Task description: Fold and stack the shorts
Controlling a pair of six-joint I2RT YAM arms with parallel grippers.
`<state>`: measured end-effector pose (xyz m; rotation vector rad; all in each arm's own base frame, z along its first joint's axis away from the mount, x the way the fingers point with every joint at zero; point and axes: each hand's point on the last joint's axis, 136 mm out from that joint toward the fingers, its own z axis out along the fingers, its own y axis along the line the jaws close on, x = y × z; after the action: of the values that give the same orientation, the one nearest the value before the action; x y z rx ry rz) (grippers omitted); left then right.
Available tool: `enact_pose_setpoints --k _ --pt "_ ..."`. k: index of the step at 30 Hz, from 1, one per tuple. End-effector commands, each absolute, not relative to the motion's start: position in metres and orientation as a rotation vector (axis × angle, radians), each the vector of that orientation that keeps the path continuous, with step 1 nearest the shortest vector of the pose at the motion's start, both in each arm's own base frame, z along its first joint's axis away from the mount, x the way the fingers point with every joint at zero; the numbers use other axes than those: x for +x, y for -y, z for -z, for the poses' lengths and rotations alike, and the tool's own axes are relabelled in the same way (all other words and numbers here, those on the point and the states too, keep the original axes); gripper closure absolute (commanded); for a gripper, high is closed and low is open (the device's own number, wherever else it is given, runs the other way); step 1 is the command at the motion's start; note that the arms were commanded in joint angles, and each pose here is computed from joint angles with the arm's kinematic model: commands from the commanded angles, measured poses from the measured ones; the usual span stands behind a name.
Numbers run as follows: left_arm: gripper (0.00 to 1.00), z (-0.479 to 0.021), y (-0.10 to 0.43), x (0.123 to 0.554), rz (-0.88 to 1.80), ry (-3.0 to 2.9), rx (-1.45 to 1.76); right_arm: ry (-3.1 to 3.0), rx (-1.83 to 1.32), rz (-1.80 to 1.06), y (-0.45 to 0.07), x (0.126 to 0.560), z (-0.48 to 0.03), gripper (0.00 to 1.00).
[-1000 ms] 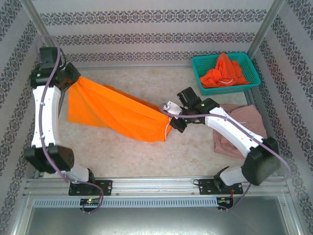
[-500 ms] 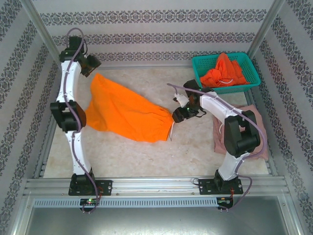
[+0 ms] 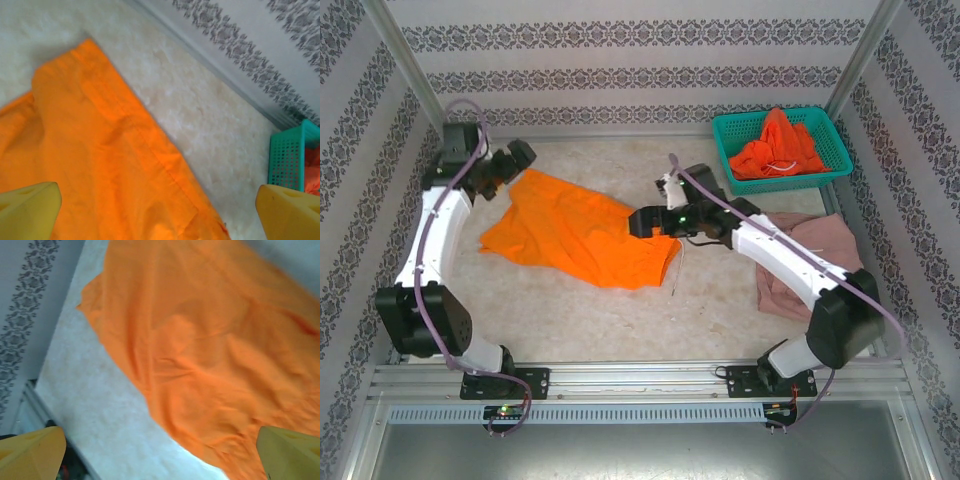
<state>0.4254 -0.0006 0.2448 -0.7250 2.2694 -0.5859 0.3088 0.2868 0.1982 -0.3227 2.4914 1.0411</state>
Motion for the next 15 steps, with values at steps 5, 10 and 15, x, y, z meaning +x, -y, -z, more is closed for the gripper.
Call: enact_pose_setpoints --k 5,10,15 --pt "0.00 -0.122 0.008 0.442 0.665 -2.346 -0.817 -2.682 -0.138 -1.098 -0.315 0.308 -0.121 0.03" --pt "0.00 -0.078 0.002 0.440 0.643 -2.363 -0.898 -2.805 -0.075 -0.987 -0.291 0.319 -0.073 0.03" --pt "0.00 -0.048 -0.015 0.411 0.550 -2.389 -1.012 -2.942 -0.104 -0.759 -0.247 0.335 -0.038 0.03"
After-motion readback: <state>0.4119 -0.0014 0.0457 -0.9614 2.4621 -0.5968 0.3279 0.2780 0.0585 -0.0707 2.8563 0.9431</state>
